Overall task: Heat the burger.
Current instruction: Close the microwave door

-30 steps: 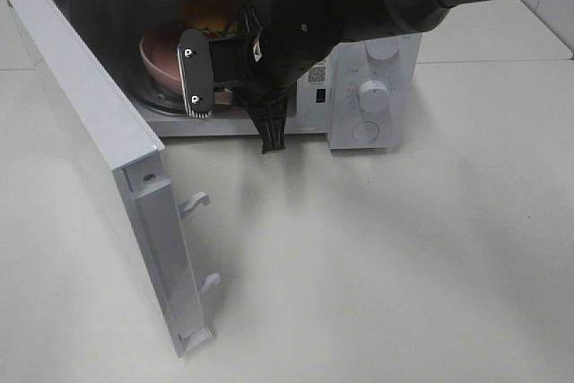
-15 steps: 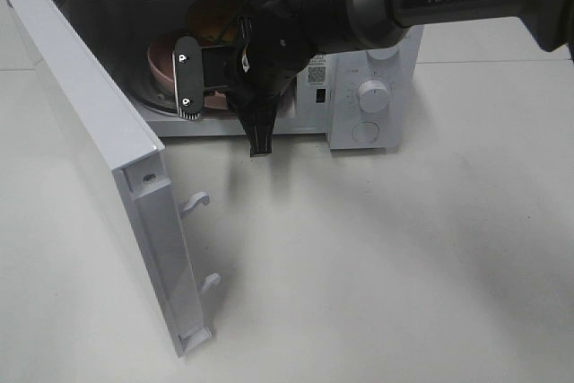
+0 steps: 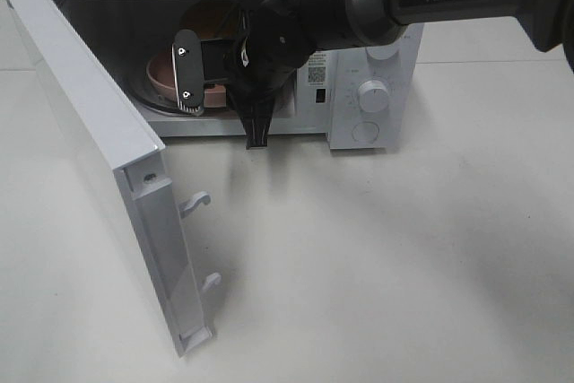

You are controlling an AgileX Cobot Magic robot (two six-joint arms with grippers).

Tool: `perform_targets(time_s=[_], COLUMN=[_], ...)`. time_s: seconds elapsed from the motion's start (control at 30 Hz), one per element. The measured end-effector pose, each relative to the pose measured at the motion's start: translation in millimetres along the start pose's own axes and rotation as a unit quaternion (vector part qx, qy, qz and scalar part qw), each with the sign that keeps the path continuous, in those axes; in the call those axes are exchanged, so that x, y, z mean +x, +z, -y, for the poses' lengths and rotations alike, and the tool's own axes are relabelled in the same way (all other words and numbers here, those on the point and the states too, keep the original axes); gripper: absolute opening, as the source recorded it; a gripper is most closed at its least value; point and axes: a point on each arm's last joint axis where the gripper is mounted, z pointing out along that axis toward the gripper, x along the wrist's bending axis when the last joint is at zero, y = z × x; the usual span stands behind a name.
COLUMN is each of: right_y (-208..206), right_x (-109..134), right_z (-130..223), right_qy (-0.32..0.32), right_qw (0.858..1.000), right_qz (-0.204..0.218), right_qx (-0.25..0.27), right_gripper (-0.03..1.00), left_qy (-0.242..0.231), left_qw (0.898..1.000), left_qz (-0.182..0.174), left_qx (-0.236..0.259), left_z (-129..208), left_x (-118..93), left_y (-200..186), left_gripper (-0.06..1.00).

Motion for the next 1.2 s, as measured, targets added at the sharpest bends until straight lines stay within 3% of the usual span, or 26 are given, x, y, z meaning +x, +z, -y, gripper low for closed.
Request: perform_targets(time_s=[0.2,0.6,0.83,1.2], right_y=[-2.5,-19.7,-42.8,-79.8], right_x=[-1.3,2.9,7.7,25.1], right_z=[2.1,6.9,11.2,22.1], right_qy=[0.006,0.016,0.017,0.059], right_qw=[1.000,0.999,0.999,0.997], right_qz=[-0.005,-0.022,-0.027,-0.046], right_qx=[0.007,0.018,0.018,0.025], right_gripper=[0.47,0.59,0.77,0.80], left_qy=[0.000,0.000,0.000,0.000], left_qw=[1.000,1.000,1.000,1.000], left_qz=[0.000,0.000,0.000,0.000], left_qx=[0.000,0.000,0.000,0.000], left_z=[0.0,0.0,0.0,0.0], left_x=[0.0,0.0,0.0,0.0], left_y=[0.0,0.0,0.0,0.0], left_gripper=[0.99,0.99,0.99,0.99])
